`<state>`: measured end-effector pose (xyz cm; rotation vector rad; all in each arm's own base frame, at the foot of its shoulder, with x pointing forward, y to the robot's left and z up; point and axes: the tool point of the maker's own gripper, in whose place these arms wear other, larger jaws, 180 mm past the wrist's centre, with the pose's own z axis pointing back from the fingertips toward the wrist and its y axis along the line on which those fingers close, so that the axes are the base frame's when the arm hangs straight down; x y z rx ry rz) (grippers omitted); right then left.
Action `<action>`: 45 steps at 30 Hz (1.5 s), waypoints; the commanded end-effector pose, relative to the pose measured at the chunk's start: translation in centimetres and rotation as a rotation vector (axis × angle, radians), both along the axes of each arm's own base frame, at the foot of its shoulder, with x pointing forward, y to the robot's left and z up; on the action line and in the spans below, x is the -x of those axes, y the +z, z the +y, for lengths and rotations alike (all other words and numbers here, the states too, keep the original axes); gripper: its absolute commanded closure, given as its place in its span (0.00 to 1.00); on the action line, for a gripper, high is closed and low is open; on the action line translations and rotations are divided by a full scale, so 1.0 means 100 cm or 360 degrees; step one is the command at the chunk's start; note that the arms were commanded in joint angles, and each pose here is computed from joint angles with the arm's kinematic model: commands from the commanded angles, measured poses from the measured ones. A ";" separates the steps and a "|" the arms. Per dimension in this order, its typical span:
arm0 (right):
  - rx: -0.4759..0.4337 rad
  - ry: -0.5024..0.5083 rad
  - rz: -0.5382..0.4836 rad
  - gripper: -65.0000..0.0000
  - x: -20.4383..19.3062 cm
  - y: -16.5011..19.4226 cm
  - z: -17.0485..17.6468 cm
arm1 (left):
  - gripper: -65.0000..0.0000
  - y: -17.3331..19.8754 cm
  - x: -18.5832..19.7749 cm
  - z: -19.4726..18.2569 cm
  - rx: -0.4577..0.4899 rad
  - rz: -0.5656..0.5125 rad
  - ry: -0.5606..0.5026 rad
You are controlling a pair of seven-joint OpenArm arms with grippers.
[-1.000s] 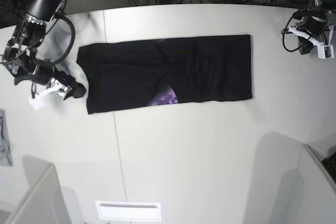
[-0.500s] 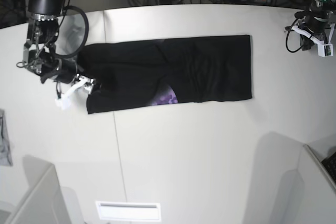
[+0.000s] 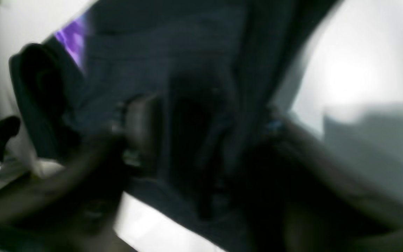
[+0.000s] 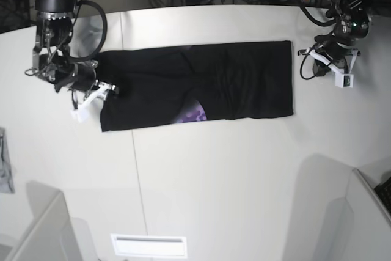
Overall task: Fold the T-shirt properly
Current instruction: 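Release the strip and reposition both grippers at its ends, then grasp the strip end with the right gripper and fold it toward the left gripper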
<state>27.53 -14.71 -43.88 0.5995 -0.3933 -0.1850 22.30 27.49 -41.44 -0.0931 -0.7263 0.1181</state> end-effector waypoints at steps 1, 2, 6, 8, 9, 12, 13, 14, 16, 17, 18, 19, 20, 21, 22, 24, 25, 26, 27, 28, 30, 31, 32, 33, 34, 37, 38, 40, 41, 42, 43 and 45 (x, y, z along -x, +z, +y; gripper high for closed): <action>0.0061 0.0031 0.0068 0.70 0.007 -0.005 -0.006 | 1.00 0.006 -0.013 -0.006 0.0014 -0.0053 -0.0028; 0.0064 0.0014 0.0068 0.79 0.006 -0.004 -0.008 | 1.00 0.001 -0.017 -0.015 0.0036 -0.0035 -0.0048; 0.0176 0.0027 0.0068 1.00 0.001 -0.006 -0.018 | 1.00 -0.001 -0.031 -0.036 0.0070 -0.0045 -0.0127; 0.0268 0.0046 0.0070 1.00 0.001 -0.009 -0.025 | 1.00 -0.004 -0.031 -0.046 0.0087 -0.0031 -0.0169; 0.0304 0.0052 0.0069 1.00 0.000 -0.009 -0.027 | 1.00 -0.006 -0.032 -0.054 0.0097 -0.0024 -0.0203; 0.0380 0.0063 0.0065 1.00 -0.003 -0.010 -0.033 | 1.00 -0.008 -0.039 -0.080 0.0128 -0.0020 -0.0318; 0.0385 0.0067 0.0049 1.00 -0.005 -0.007 -0.032 | 1.00 -0.008 -0.040 -0.088 0.0135 -0.0018 -0.0350; 0.0393 0.0071 0.0024 1.00 -0.008 -0.003 -0.032 | 1.00 -0.008 -0.041 -0.093 0.0142 -0.0019 -0.0371; 0.0412 0.0096 -0.0056 1.00 -0.016 0.011 -0.028 | 1.00 -0.009 -0.042 -0.100 0.0150 -0.0017 -0.0403; 0.0423 0.0106 -0.0090 1.00 -0.018 0.018 -0.028 | 1.00 -0.009 -0.041 -0.104 0.0155 -0.0016 -0.0417; 0.0437 0.0115 -0.0135 1.00 -0.022 0.026 -0.027 | 1.00 -0.008 -0.042 -0.109 0.0160 -0.0020 -0.0435; 0.0448 0.0118 -0.0173 1.00 -0.025 0.034 -0.026 | 1.00 -0.009 -0.042 -0.112 0.0164 -0.0016 -0.0451; 0.0453 0.0113 -0.0189 1.00 -0.027 0.039 -0.025 | 1.00 -0.007 -0.046 -0.115 0.0164 -0.0031 -0.0463; 0.0456 0.0095 -0.0187 1.00 -0.028 0.042 -0.025 | 1.00 -0.006 -0.047 -0.115 0.0164 -0.0033 -0.0464; 0.0459 0.0078 -0.0186 1.00 -0.028 0.046 -0.025 | 1.00 -0.005 -0.049 -0.115 0.0163 -0.0038 -0.0464; 0.0465 0.0071 -0.0224 1.00 -0.032 0.056 -0.023 | 1.00 -0.003 -0.052 -0.112 0.0156 -0.0045 -0.0457; 0.0467 0.0073 -0.0249 1.00 -0.033 0.061 -0.022 | 1.00 -0.003 -0.052 -0.112 0.0154 -0.0047 -0.0457; 0.0467 0.0085 -0.0258 1.00 -0.032 0.064 -0.019 | 1.00 -0.002 -0.053 -0.112 0.0152 -0.0051 -0.0459; 0.0473 0.0103 -0.0263 1.00 -0.031 0.068 -0.017 | 1.00 -0.001 -0.053 -0.112 0.0151 -0.0056 -0.0460; 0.0477 0.0117 -0.0276 1.00 -0.031 0.072 -0.015 | 1.00 0.000 -0.054 -0.111 0.0150 -0.0059 -0.0458; 0.0461 0.0133 -0.0326 1.00 -0.032 0.084 -0.006 | 1.00 0.003 -0.059 -0.111 0.0145 -0.0078 -0.0459; 0.0461 0.0145 -0.0350 1.00 -0.033 0.089 -0.002 | 1.00 0.003 -0.060 -0.111 0.0145 -0.0076 -0.0459; 0.0460 0.0156 -0.0359 1.00 -0.032 0.093 0.000 | 1.00 0.003 -0.061 -0.111 0.0146 -0.0078 -0.0458; 0.0454 0.0168 -0.0371 1.00 -0.031 0.097 0.004 | 1.00 0.003 -0.061 -0.111 0.0146 -0.0078 -0.0458; 0.0459 0.0180 -0.0379 1.00 -0.030 0.101 0.006 | 1.00 0.004 -0.062 -0.110 0.0143 -0.0081 -0.0458; 0.0411 0.0206 -0.0414 1.00 -0.028 0.111 0.023 | 1.00 0.005 -0.062 -0.110 0.0141 -0.0087 -0.0460; 0.0406 0.0215 -0.0426 1.00 -0.028 0.115 0.027 | 1.00 0.005 -0.062 -0.110 0.0138 -0.0086 -0.0460; 0.0370 0.0253 -0.0445 1.00 -0.025 0.120 0.042 | 1.00 0.002 -0.060 -0.108 0.0112 -0.0070 -0.0463; 0.0357 0.0281 -0.0458 1.00 -0.024 0.123 0.050 | 1.00 -0.001 -0.059 -0.105 0.0062 -0.0046 -0.0477; 0.0341 0.0297 -0.0476 1.00 -0.023 0.126 0.057 | 1.00 -0.004 -0.057 -0.102 0.0000 -0.0021 -0.0492; 0.0323 0.0301 -0.0469 1.00 -0.022 0.127 0.064 | 1.00 -0.008 -0.055 -0.099 -0.0059 0.0003 -0.0504; 0.0253 0.0299 -0.0423 1.00 -0.018 0.126 0.085 | 1.00 -0.011 -0.052 -0.091 -0.0173 0.0038 -0.0525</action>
